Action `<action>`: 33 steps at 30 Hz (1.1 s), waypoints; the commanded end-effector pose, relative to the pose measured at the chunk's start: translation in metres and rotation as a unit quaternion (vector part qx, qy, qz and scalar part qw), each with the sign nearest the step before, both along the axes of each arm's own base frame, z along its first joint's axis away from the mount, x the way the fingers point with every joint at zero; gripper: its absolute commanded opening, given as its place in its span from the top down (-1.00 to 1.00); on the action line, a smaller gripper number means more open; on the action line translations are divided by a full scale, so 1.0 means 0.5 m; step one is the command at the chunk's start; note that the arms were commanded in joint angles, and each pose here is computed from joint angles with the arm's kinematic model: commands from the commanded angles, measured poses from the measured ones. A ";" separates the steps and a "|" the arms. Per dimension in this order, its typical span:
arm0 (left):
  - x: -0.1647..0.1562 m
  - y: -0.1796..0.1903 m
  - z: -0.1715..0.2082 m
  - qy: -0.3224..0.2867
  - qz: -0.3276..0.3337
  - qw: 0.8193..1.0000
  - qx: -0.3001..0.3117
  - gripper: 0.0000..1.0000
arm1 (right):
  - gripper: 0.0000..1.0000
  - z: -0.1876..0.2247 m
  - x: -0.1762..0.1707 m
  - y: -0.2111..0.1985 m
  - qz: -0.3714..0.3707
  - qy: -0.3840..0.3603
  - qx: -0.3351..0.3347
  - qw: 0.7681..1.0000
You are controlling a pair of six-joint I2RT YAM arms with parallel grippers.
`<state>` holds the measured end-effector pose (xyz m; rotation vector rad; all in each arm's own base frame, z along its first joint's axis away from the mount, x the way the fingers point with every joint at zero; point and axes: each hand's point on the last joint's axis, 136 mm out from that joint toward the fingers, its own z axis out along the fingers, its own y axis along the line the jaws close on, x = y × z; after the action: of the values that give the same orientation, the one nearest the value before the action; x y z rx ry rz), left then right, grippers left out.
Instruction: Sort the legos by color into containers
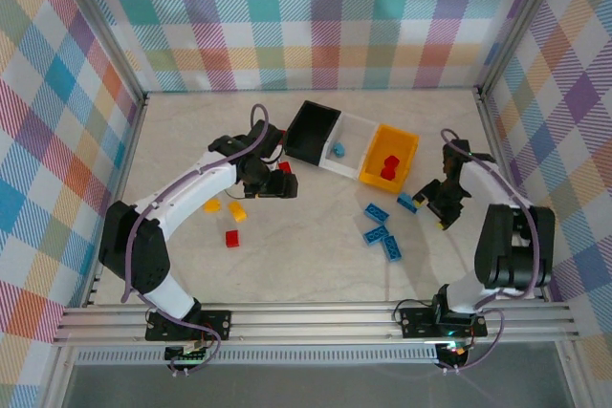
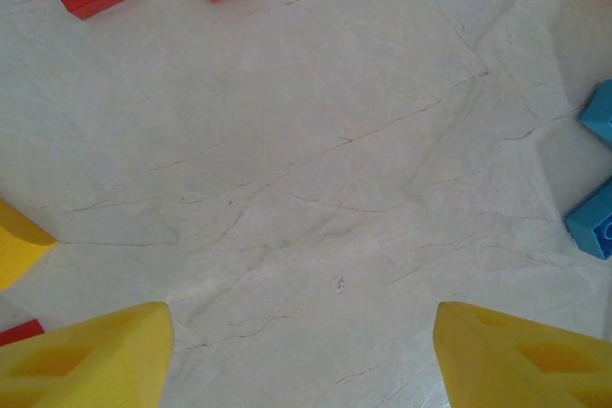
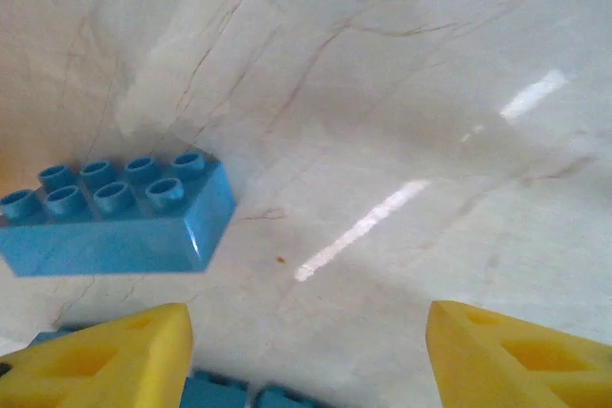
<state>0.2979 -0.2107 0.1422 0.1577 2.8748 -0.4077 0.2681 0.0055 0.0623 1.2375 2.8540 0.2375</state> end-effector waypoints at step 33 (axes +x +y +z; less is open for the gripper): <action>-0.016 0.053 -0.023 0.056 0.031 0.995 -0.071 -0.46 | -0.50 -0.074 0.121 0.082 0.677 -0.122 -0.063 0.723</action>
<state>0.2914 -0.1877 0.1251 0.0306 2.9469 -0.5925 0.3204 0.0413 0.0324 -0.8965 2.8189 0.1786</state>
